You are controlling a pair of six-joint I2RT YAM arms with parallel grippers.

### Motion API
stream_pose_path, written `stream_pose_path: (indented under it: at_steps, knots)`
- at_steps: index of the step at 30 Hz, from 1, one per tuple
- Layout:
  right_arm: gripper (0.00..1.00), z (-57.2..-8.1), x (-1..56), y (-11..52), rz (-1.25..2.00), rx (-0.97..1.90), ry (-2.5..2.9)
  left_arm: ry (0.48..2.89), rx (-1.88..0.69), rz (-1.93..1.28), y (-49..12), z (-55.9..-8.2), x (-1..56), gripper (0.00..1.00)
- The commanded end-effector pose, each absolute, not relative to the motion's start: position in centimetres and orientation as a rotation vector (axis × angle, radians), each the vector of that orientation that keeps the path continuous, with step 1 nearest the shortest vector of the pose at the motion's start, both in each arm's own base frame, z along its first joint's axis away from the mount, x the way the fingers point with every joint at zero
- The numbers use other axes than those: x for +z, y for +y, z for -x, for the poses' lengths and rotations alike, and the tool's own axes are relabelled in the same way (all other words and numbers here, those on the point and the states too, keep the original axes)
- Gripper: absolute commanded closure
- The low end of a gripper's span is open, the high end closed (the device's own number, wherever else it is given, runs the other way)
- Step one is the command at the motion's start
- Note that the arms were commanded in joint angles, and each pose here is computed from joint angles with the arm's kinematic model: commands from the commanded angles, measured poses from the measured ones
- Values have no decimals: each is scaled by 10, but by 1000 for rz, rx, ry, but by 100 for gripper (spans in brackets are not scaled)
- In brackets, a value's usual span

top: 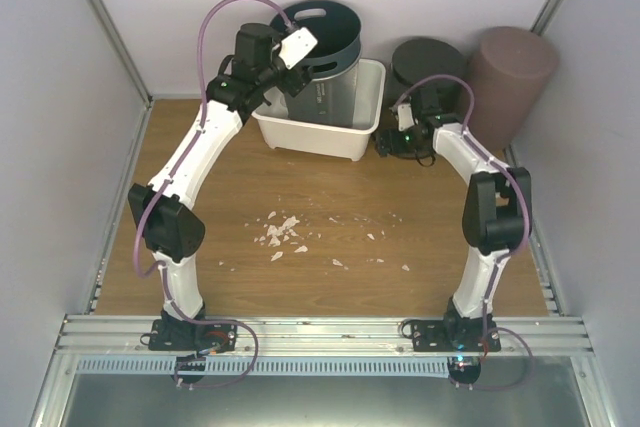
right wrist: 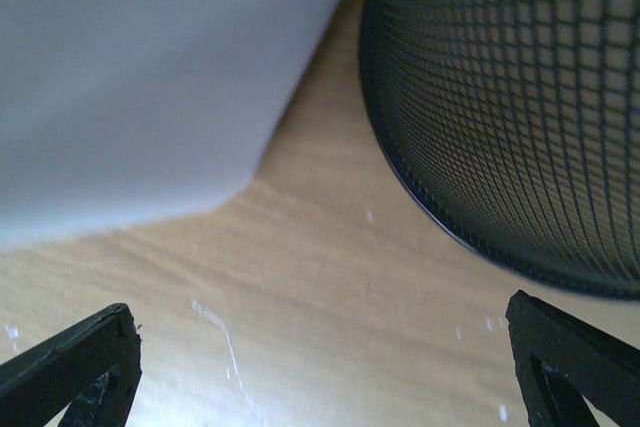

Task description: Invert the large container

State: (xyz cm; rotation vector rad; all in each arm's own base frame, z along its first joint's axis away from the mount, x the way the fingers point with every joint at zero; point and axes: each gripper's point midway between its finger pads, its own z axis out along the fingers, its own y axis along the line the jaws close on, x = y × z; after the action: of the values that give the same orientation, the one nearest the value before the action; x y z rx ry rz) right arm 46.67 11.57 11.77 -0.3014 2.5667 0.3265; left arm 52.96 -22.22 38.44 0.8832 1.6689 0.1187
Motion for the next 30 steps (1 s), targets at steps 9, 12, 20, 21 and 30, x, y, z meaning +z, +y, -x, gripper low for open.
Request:
stream_pose_path:
  at_steps: [9,12,20,21,30]
  knots:
    - [1,-520,111,183,495,425,2515,1665,148,-797,-214,-547,392,1]
    - [0,-505,130,189,512,436,2483,1671,145,-798,-215,-547,389,1]
    - [0,-460,226,170,455,391,2371,1652,191,-833,-215,-548,397,1]
    - [0,-454,241,167,440,386,2348,1648,209,-855,-215,-547,399,1]
    - [1,-405,339,142,359,337,2182,1698,343,-1195,-210,-525,364,5]
